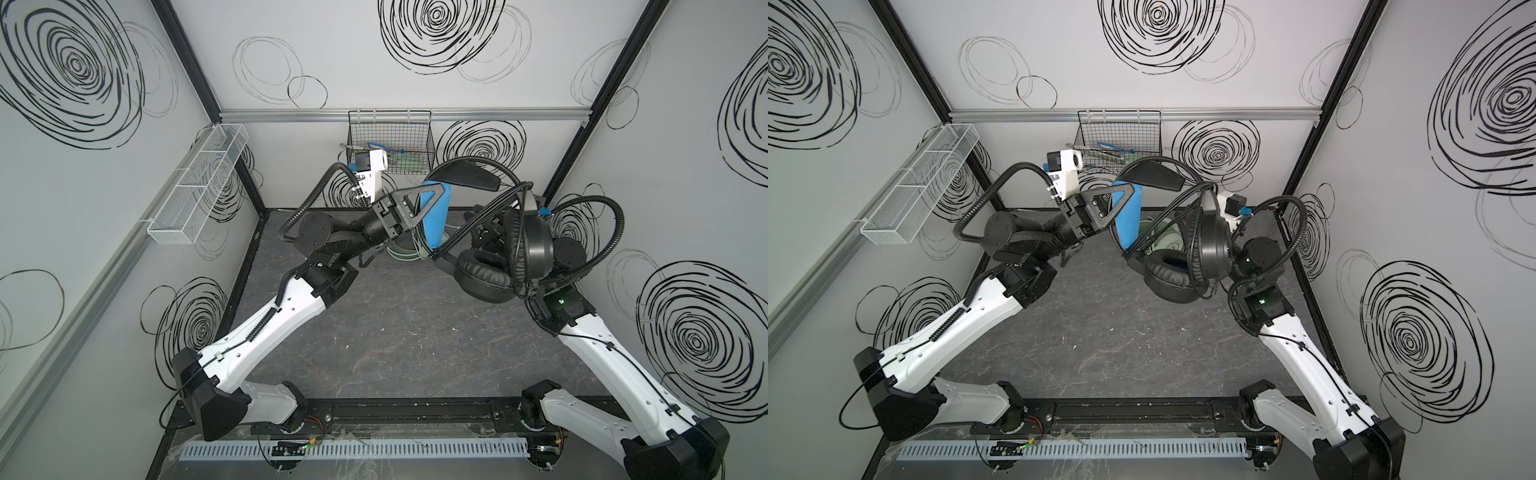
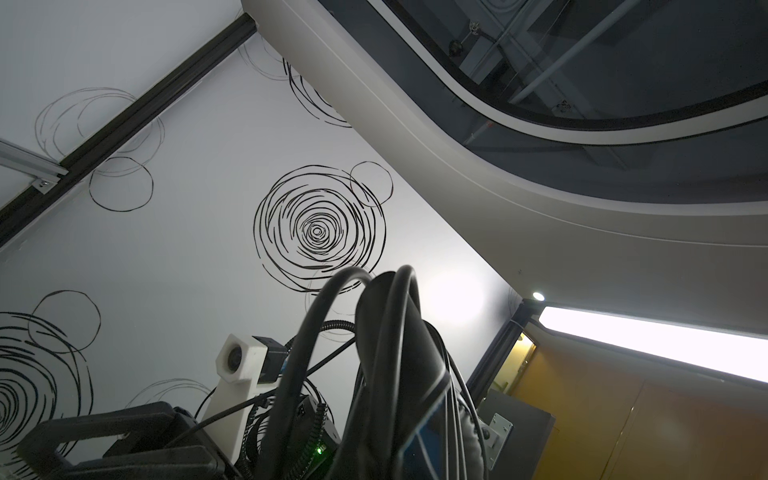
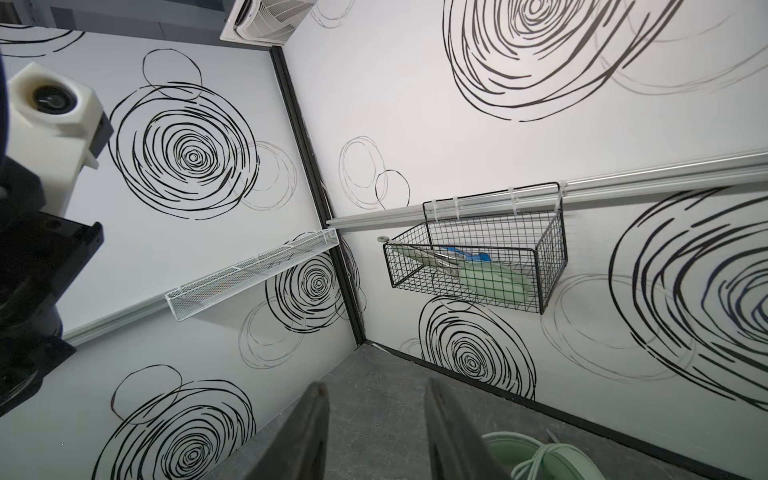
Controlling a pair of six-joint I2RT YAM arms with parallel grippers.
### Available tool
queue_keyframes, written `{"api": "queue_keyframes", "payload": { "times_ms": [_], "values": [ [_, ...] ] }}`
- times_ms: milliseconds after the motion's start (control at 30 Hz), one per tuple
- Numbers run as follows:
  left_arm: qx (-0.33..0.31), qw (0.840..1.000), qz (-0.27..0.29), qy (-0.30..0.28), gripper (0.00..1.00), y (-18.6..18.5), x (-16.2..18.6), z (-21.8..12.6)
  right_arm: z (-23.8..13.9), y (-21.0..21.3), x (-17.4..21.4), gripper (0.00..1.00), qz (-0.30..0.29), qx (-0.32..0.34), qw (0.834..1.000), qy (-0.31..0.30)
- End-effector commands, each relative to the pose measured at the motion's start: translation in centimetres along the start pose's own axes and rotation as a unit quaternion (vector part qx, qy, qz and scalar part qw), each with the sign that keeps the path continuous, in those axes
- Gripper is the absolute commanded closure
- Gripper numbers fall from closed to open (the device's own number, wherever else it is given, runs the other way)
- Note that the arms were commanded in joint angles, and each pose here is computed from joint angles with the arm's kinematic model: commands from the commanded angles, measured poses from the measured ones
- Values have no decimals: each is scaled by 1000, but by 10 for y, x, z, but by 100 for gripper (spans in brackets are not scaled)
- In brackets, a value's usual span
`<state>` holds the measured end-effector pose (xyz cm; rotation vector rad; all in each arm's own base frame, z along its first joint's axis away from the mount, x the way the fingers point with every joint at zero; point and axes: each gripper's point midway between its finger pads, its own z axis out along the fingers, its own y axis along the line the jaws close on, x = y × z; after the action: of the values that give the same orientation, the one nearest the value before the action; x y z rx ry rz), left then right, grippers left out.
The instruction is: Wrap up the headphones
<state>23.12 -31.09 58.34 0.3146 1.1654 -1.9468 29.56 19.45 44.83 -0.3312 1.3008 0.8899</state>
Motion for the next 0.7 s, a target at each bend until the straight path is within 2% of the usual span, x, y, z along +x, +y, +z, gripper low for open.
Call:
{"api": "queue_keyframes", "payload": {
  "times_ms": [0, 267, 467, 667],
  "values": [
    [86, 994, 31, -62, 100, -65, -33, -3, -1, 11, -6, 55, 8, -26, 999, -18],
    [86, 993, 32, -77, 100, -67, -41, -3, -8, 19, 10, 45, 10, -41, 999, 2],
    [86, 991, 29, -94, 100, -65, -49, -8, -13, 22, 18, 54, 7, -40, 999, 12],
    [89, 990, 28, -103, 100, -65, -55, -10, -17, 26, 31, 55, 12, -49, 998, 32]
  ]
}}
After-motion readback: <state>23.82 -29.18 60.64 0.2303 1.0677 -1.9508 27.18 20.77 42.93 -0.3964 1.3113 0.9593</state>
